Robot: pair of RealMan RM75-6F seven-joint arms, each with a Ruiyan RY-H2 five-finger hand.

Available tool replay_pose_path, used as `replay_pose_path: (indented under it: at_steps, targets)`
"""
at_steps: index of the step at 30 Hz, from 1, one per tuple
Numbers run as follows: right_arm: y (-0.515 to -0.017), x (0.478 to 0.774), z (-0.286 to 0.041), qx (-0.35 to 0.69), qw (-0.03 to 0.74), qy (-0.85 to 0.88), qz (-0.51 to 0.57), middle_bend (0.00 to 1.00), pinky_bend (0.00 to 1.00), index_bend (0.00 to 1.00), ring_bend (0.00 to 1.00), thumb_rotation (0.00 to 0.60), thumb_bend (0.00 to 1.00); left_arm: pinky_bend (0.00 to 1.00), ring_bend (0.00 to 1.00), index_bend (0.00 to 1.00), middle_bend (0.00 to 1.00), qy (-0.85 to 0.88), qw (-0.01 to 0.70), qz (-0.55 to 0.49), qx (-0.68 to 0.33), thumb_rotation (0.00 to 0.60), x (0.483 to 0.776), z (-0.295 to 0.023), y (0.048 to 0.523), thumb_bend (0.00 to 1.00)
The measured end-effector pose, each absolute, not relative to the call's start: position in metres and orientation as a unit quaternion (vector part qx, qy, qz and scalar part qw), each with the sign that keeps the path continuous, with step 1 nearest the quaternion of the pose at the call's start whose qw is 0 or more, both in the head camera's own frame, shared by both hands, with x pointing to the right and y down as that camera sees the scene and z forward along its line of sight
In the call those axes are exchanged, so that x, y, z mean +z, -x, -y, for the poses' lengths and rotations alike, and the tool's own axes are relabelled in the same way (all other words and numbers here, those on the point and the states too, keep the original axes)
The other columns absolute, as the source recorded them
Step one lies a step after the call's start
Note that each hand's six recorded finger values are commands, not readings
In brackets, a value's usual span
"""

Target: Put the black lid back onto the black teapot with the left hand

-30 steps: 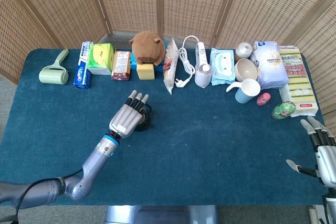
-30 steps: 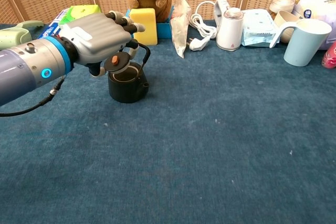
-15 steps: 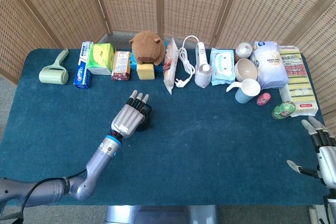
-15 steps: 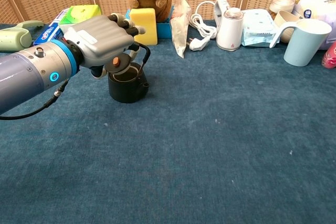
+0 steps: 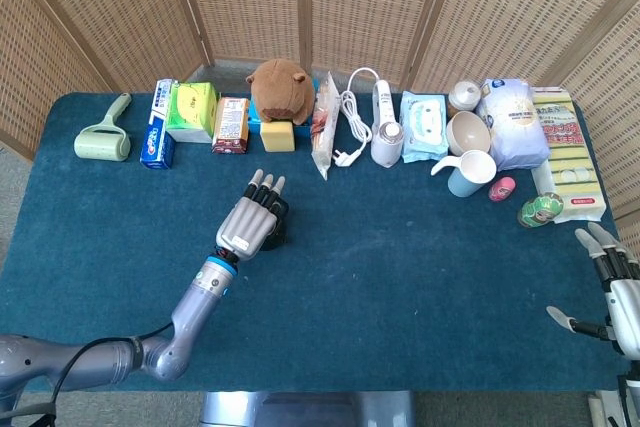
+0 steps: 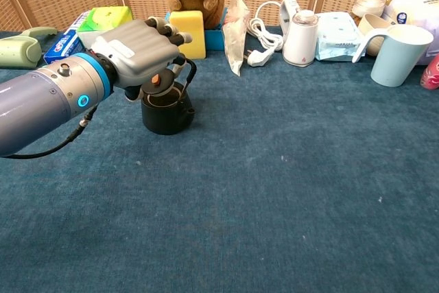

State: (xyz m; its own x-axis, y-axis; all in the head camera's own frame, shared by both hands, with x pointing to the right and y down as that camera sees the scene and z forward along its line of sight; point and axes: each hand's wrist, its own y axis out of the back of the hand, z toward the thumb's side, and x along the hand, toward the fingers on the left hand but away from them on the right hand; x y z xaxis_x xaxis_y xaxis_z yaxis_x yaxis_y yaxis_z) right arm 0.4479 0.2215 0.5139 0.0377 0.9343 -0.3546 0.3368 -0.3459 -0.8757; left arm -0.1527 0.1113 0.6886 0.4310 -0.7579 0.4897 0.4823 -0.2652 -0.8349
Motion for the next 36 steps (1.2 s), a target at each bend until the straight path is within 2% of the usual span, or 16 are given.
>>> replay_pose_path:
  at_steps: [19,27,36]
  targets:
    - [-0.4483,0.5135,-0.2226,0.495,0.299,0.656,0.485,0.00,0.00,0.00,0.00,0.600,0.04,0.02,0.00,0.40,0.00,0.605,0.580,-0.120,-0.533,0.600,0.6873,-0.1127,0.1494,0.22]
    - [-0.4490,0.5134,-0.2225,0.495,0.298,0.656,0.486,0.00,0.00,0.00,0.00,0.600,0.04,0.02,0.00,0.28,0.00,0.598,0.578,-0.118,-0.542,0.600,0.6886,-0.1115,0.1499,0.20]
    - [-0.4487,0.5136,-0.2232,0.495,0.298,0.657,0.484,0.00,0.00,0.00,0.00,0.600,0.04,0.02,0.00,0.23,0.00,0.585,0.576,-0.113,-0.559,0.600,0.6882,-0.1100,0.1503,0.19]
